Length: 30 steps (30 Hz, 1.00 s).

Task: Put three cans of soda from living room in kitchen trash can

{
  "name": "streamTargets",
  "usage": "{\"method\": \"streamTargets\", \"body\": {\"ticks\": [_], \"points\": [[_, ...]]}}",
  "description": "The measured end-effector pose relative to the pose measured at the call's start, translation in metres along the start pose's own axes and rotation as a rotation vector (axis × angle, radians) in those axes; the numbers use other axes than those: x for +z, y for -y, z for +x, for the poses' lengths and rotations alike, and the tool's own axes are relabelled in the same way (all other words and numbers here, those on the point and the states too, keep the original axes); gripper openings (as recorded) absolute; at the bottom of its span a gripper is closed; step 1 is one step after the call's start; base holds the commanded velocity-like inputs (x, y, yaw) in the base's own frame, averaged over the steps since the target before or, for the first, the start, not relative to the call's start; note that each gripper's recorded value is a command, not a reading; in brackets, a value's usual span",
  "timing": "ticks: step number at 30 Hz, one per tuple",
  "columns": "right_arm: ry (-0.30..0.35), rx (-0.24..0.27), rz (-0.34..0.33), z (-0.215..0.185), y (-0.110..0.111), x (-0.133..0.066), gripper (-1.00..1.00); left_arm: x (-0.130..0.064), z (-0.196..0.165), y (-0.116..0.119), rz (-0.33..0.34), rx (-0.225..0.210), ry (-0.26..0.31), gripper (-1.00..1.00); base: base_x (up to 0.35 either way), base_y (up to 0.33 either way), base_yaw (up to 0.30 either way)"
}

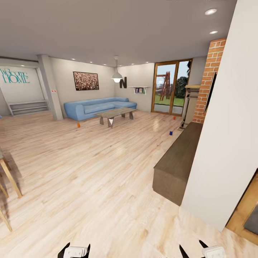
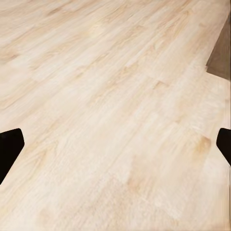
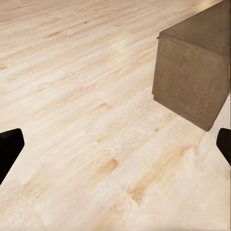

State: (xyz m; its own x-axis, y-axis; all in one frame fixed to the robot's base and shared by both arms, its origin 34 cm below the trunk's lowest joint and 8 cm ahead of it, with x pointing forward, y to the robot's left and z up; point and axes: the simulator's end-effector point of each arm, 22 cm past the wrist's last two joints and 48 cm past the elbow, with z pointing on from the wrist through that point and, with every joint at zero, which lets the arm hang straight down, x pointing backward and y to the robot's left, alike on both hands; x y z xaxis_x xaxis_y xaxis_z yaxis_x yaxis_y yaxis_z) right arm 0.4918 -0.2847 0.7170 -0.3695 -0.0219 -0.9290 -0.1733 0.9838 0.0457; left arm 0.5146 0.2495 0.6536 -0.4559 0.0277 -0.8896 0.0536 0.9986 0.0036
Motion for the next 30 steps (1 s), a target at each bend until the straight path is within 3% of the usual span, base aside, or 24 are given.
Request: {"method": "streamTargets", "body": {"ticks": [10, 22, 30], "points": [[0.0, 0.0, 0.0, 0.0, 0.0001, -0.0001, 1.0, 0.0002, -0.0003, 0.0, 0.0, 0.0, 0.001, 1.0, 0.0, 0.026, -0.249], [0.0, 0.0, 0.0, 0.0001, 0.0004, 0.0, 1.0, 0.0002, 0.0, 0.0003, 0.001, 0.002, -0.001, 1.0, 0.0, 0.169, -0.25], [-0.001, 0.0, -0.002, 0.0005, -0.0016, 0.0006, 1.0, 0.0, 0.0005, 0.0002, 0.001, 0.003, -0.001, 1.0, 0.0, 0.16, -0.081]]}}
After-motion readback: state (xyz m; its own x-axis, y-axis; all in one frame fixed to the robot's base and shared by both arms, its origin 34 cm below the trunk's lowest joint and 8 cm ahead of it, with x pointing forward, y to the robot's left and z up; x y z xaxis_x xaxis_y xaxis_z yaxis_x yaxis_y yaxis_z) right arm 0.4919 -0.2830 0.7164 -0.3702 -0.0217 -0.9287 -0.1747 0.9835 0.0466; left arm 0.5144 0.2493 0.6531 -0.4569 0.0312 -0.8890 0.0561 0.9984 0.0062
